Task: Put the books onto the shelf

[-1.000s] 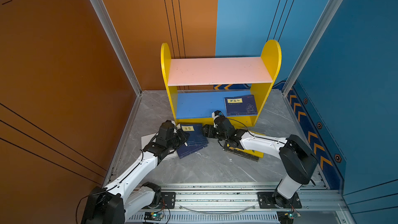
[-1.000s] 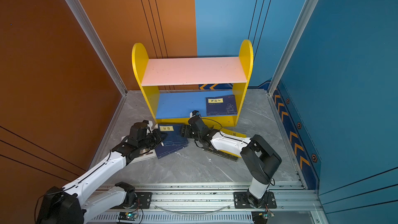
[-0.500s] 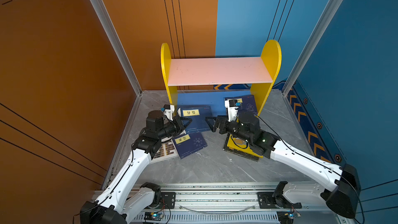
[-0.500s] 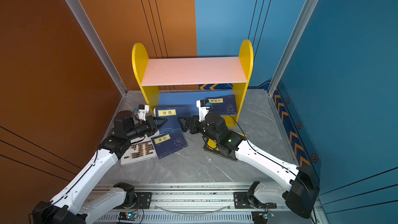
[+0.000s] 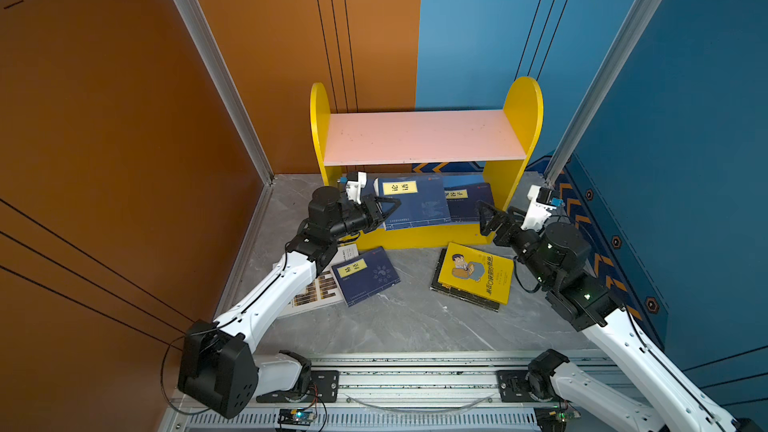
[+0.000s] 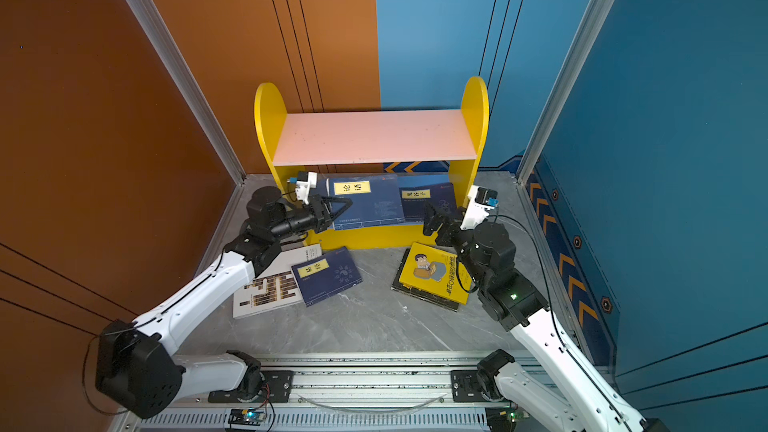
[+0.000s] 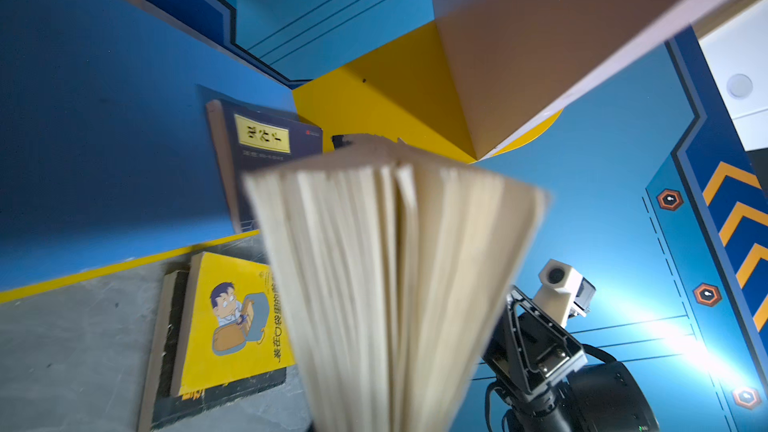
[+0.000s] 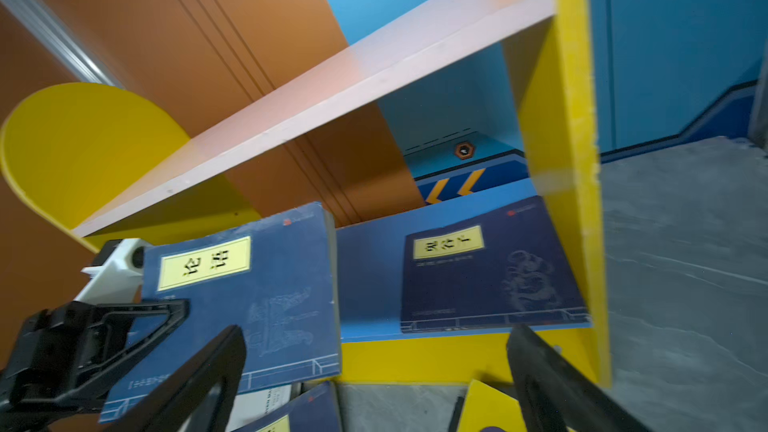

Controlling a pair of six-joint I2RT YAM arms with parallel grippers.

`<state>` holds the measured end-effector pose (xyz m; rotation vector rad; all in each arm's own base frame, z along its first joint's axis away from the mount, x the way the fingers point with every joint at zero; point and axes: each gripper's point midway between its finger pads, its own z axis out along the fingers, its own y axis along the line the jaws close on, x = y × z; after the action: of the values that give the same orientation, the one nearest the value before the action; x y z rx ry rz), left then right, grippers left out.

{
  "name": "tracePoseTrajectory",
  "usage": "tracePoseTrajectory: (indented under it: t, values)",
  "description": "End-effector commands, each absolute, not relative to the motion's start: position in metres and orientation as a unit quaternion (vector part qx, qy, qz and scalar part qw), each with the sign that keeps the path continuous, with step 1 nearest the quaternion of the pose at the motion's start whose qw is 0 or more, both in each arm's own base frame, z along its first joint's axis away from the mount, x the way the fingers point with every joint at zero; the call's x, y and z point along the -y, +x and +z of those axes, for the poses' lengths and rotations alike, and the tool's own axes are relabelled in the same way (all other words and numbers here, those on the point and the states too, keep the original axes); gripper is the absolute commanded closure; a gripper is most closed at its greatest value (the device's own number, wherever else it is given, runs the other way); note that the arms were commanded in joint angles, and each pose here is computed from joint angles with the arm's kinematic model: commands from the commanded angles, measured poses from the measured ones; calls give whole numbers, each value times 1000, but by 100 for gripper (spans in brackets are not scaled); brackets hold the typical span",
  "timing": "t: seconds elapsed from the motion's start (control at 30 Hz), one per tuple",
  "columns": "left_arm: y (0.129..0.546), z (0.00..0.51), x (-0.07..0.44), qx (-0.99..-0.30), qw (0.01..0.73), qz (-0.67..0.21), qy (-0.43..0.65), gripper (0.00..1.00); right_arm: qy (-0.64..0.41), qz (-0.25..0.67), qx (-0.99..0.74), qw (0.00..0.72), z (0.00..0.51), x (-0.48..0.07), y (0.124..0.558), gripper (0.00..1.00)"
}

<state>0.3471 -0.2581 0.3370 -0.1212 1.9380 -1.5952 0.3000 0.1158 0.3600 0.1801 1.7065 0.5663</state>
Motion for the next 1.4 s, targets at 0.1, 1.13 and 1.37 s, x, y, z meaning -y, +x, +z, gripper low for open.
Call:
tracePoseTrajectory:
  t: [0.1, 1.13, 1.37]
  values:
    - [379, 355, 305, -708, 344, -617, -13, 95, 112, 185, -770, 601, 324, -70, 308, 0]
    - [475, 263, 420, -720, 237, -650, -51, 93, 180, 159, -809, 537, 255, -30, 391, 0]
    - [468, 261, 429, -720, 207, -659, -57, 93, 185, 157, -818, 521, 243, -31, 404, 0]
